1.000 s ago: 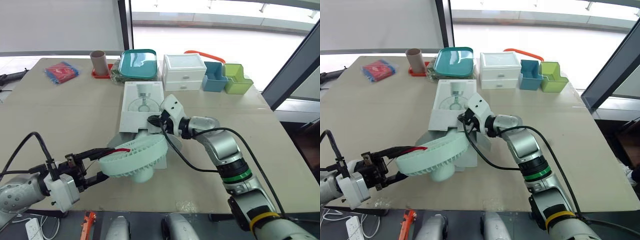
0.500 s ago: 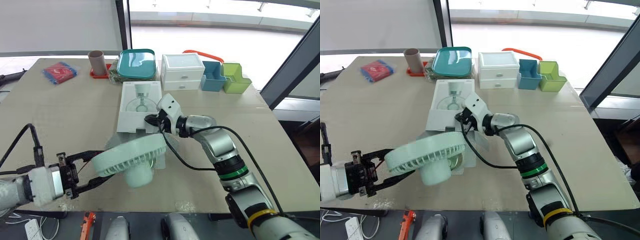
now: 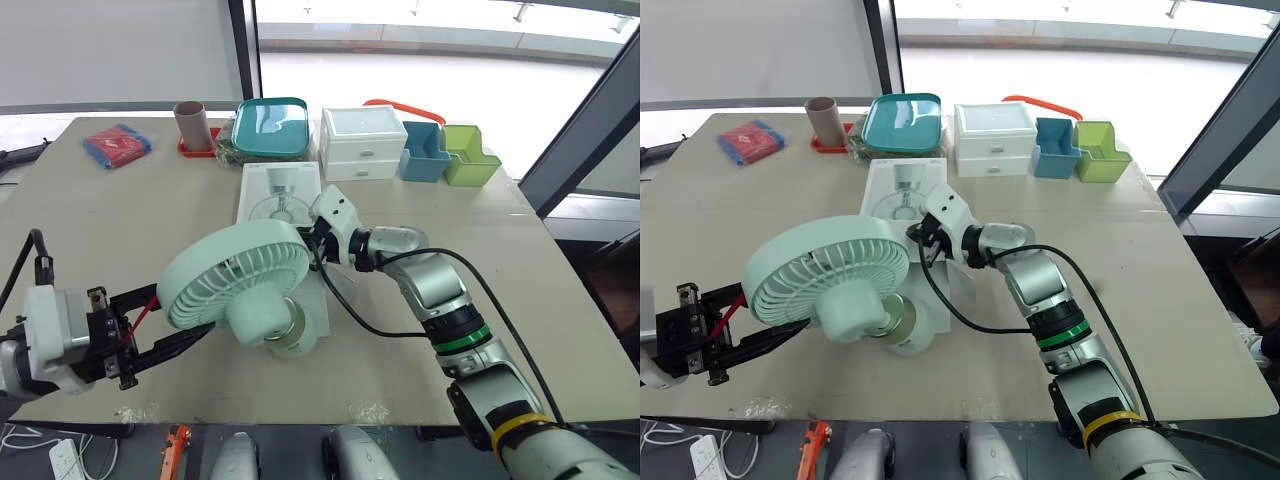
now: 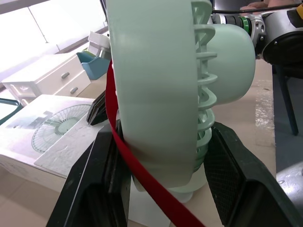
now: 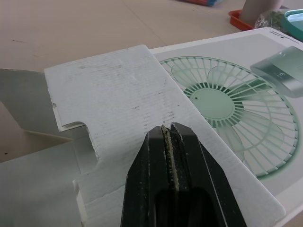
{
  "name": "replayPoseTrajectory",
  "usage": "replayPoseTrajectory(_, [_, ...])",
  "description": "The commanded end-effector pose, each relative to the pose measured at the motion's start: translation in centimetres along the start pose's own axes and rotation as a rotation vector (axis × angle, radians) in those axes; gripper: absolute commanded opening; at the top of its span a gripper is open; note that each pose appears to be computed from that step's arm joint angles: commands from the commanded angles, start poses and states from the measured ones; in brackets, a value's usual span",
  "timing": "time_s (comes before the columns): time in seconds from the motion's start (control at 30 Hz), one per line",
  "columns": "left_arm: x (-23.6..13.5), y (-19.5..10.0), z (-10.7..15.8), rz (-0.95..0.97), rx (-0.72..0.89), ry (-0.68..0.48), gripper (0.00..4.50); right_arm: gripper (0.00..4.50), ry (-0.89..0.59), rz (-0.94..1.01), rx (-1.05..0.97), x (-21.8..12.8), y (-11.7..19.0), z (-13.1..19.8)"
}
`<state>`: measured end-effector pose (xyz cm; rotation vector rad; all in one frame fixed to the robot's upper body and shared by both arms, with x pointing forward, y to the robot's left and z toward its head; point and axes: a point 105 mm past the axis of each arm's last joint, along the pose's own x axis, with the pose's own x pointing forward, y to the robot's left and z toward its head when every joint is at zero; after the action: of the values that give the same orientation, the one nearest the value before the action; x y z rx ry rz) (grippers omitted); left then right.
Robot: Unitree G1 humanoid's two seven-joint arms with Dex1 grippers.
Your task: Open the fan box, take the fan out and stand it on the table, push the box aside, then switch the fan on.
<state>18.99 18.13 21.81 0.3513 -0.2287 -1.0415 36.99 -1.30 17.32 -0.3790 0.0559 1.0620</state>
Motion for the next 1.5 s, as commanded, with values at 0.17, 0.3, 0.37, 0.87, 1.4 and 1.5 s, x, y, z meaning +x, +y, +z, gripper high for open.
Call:
replayPoseTrajectory(0.17, [-0.8,2.3,3.3,0.065,0.02,-0.052,1.91,0.0,0.013,0.013,-0.005,0.4,0.1,-0.1])
replayPoseTrajectory(0.3, [-1.4,2.6,3.2,0.06,0.023,-0.013,1.91,0.0,0.013,0.013,-0.004,0.4,0.1,-0.1])
replayPoseTrajectory(0.37, [-1.7,2.8,3.5,0.061,0.008,-0.017,1.91,0.0,0.014,0.012,-0.005,0.4,0.0,-0.1])
replayPoseTrajectory(0.87, [-4.7,8.8,6.3,0.421,0.08,-0.143,1.91,0.0,0.01,0.02,-0.001,0.6,0.2,-0.1])
replayPoseTrajectory(1.4, [-8.7,10.8,3.9,0.724,0.06,-0.071,1.91,0.0,-0.012,0.048,-0.021,0.8,0.4,0.8])
replayPoseTrajectory(1.5, [-9.4,10.6,3.2,0.764,0.057,-0.044,1.91,0.0,-0.028,0.058,-0.024,0.8,0.6,1.4])
